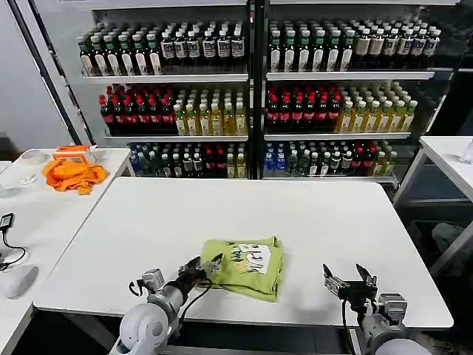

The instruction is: Fold and organize the clothes.

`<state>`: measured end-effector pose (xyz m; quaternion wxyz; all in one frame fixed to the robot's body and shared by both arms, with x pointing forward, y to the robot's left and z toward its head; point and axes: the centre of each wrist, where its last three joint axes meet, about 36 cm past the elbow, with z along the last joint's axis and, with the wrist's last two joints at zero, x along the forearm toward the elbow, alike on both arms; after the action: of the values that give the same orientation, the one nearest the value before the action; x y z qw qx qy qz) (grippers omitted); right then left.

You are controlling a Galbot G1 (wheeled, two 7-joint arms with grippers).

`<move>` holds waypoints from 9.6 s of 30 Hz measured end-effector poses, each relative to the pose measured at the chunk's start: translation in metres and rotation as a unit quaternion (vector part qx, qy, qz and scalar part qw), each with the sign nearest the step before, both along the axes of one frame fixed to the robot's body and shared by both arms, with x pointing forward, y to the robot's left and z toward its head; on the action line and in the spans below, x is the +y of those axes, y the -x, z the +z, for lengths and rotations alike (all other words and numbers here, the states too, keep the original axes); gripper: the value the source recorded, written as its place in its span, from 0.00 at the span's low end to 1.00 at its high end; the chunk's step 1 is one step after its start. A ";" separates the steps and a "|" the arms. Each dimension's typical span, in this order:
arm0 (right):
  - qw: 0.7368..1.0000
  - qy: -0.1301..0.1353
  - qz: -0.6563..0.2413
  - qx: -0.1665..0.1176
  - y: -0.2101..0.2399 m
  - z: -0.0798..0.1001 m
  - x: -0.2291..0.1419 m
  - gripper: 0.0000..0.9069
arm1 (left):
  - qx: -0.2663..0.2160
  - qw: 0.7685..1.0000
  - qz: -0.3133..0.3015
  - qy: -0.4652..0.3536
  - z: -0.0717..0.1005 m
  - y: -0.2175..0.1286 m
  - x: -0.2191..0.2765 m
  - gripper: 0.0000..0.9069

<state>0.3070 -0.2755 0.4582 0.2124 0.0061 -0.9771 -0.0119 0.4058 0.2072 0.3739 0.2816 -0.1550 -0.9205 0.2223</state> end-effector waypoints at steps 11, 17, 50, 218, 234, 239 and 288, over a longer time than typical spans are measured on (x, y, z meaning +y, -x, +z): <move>1.000 -0.002 -0.002 0.003 0.000 -0.001 0.001 1.00 | 0.022 0.999 0.007 0.048 -0.008 -0.007 -0.001 0.03; 1.000 0.000 -0.002 0.003 -0.002 -0.001 0.001 1.00 | 0.037 0.995 0.020 0.089 -0.012 -0.011 0.002 0.02; 1.000 -0.018 0.012 -0.006 -0.014 -0.001 0.015 1.00 | -0.071 0.988 0.131 0.044 0.140 -0.003 0.209 0.02; 0.979 0.042 -0.002 -0.202 -0.015 -0.028 -0.019 1.00 | -0.236 0.947 0.070 -0.206 0.063 0.058 0.023 1.00; 0.974 0.050 0.003 -0.222 0.014 -0.013 -0.023 1.00 | -0.243 0.944 0.074 -0.210 0.068 0.075 0.021 1.00; 0.973 0.057 0.005 -0.225 0.020 -0.009 -0.021 1.00 | -0.246 0.943 0.074 -0.210 0.070 0.082 0.020 1.00; 0.974 0.080 -0.016 -0.213 0.022 -0.006 -0.018 1.00 | -0.240 0.949 0.056 -0.199 0.060 0.085 0.008 1.00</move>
<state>0.2851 -0.2938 0.4517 -0.0012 -0.0245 -0.9976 0.0645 0.3210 0.2148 0.4341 0.0645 -0.0932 -0.9935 0.0065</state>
